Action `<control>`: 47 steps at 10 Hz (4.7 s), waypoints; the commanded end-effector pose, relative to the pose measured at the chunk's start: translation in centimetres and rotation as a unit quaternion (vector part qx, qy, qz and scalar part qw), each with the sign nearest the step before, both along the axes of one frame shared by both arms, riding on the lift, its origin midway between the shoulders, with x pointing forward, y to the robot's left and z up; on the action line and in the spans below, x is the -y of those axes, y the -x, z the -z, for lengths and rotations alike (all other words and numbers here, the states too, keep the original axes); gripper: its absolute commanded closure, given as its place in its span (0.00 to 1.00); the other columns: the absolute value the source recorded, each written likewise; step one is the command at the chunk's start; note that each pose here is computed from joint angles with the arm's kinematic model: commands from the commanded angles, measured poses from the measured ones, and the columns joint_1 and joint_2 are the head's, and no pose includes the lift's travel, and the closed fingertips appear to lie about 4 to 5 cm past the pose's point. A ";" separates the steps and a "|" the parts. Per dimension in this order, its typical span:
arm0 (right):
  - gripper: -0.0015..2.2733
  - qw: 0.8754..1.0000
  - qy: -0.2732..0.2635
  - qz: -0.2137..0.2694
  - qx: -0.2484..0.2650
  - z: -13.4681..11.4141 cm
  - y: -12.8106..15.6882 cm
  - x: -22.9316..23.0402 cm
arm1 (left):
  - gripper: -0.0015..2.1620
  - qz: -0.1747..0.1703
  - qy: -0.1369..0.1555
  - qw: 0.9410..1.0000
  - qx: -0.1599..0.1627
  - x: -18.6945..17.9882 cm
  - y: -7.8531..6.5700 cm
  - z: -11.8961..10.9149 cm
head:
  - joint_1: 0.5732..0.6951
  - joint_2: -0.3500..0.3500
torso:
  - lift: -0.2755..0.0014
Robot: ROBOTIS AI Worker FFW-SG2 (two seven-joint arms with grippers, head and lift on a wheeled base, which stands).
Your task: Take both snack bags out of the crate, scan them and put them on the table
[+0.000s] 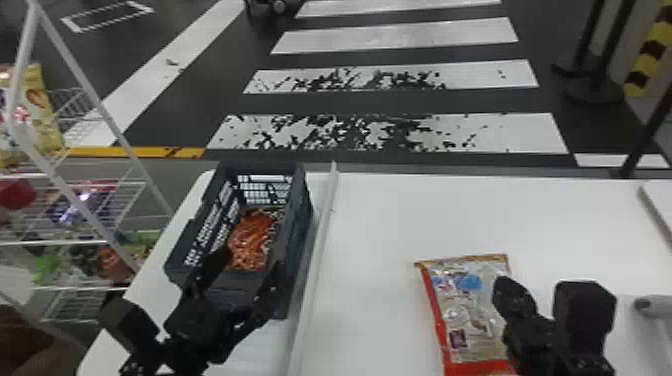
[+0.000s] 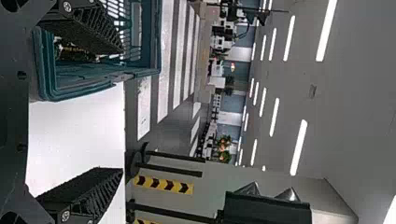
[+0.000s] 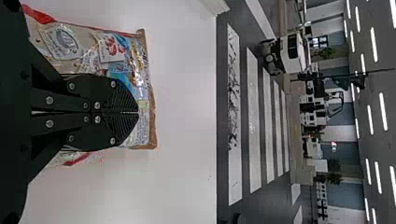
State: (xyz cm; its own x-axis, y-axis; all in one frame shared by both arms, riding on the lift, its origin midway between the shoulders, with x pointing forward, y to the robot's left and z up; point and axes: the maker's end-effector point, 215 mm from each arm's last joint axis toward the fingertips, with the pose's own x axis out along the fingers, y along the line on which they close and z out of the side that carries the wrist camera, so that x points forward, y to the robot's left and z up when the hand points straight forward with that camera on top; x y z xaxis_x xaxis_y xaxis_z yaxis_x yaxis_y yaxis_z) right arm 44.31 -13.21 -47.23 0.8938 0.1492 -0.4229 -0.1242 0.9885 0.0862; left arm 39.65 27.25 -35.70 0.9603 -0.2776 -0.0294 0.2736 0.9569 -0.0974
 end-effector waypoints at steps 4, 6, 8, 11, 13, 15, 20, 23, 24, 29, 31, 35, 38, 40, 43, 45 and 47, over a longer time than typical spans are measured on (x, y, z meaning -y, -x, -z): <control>0.99 0.997 0.033 0.053 -0.053 3.8 2.1 6.9 | 0.05 0.001 0.002 1.000 0.002 0.2 -0.2 -0.1 | 1.00 0.69 | 0.66; 0.99 0.995 0.037 0.057 -0.067 5.0 2.9 7.6 | 0.05 0.000 0.002 1.000 0.001 0.2 -0.2 0.0 | 1.00 0.64 | 0.66; 0.99 0.995 0.040 0.057 -0.077 5.7 3.4 7.6 | 0.05 0.000 0.000 1.000 -0.001 0.2 -0.2 0.2 | 1.00 0.63 | 0.66; 0.99 0.993 0.039 0.050 -0.099 6.7 5.0 7.0 | 0.05 -0.001 0.001 1.000 -0.003 0.2 -0.2 0.4 | 1.00 0.63 | 0.66; 0.99 0.992 0.038 0.048 -0.112 7.0 5.8 6.9 | 0.05 0.000 0.002 1.000 -0.003 0.3 -0.1 0.5 | 1.00 0.64 | 0.66; 0.99 0.991 0.035 0.045 -0.121 7.0 6.4 6.7 | 0.05 0.002 0.002 1.000 -0.004 0.5 -0.1 0.6 | 1.00 0.64 | 0.66; 0.99 0.997 0.030 0.039 -0.056 2.4 3.6 5.5 | 0.05 0.004 0.001 1.000 -0.005 0.6 0.2 0.5 | 1.00 0.63 | 0.66; 0.99 0.998 0.030 0.016 -0.056 2.4 3.8 2.8 | 0.05 0.003 0.001 1.000 -0.006 0.6 0.2 0.6 | 1.00 0.68 | 0.66; 0.99 0.998 0.028 0.008 -0.063 2.8 4.2 2.0 | 0.05 0.003 0.001 1.000 -0.004 0.6 0.2 0.5 | 1.00 0.70 | 0.66; 0.99 0.995 0.034 0.000 -0.093 5.3 5.5 1.3 | 0.05 0.003 0.001 1.000 -0.006 0.4 0.1 0.8 | 1.00 0.75 | 0.66; 0.99 0.996 0.031 0.000 -0.078 4.3 4.8 1.2 | 0.05 0.003 0.001 1.000 -0.006 0.4 0.1 0.8 | 1.00 0.75 | 0.66; 0.99 0.999 0.028 0.010 -0.037 0.3 2.8 2.0 | 0.05 0.002 -0.001 1.000 -0.006 0.3 0.0 0.8 | 1.00 0.75 | 0.66; 0.27 0.996 0.046 0.073 -0.004 -1.3 1.7 9.0 | 0.05 0.000 -0.002 1.000 -0.006 0.0 0.1 0.8 | 1.00 0.68 | 0.66; 0.03 0.993 0.052 0.109 -0.002 -1.8 2.2 13.3 | 0.05 0.000 -0.001 1.000 -0.007 0.0 0.1 0.9 | 1.00 0.61 | 0.66; 0.03 0.986 0.075 0.149 -0.009 -2.2 3.3 18.7 | 0.05 -0.001 -0.002 1.000 -0.007 -0.1 0.1 0.9 | 1.00 0.47 | 0.66; 0.03 0.982 0.094 0.160 -0.038 -0.7 4.5 20.8 | 0.05 -0.002 -0.001 1.000 -0.007 -0.1 0.1 1.0 | 1.00 0.40 | 0.66; 0.03 0.980 0.102 0.161 -0.056 1.0 4.8 21.7 | 0.05 -0.001 -0.001 1.000 -0.008 0.0 0.1 1.0 | 1.00 0.37 | 0.66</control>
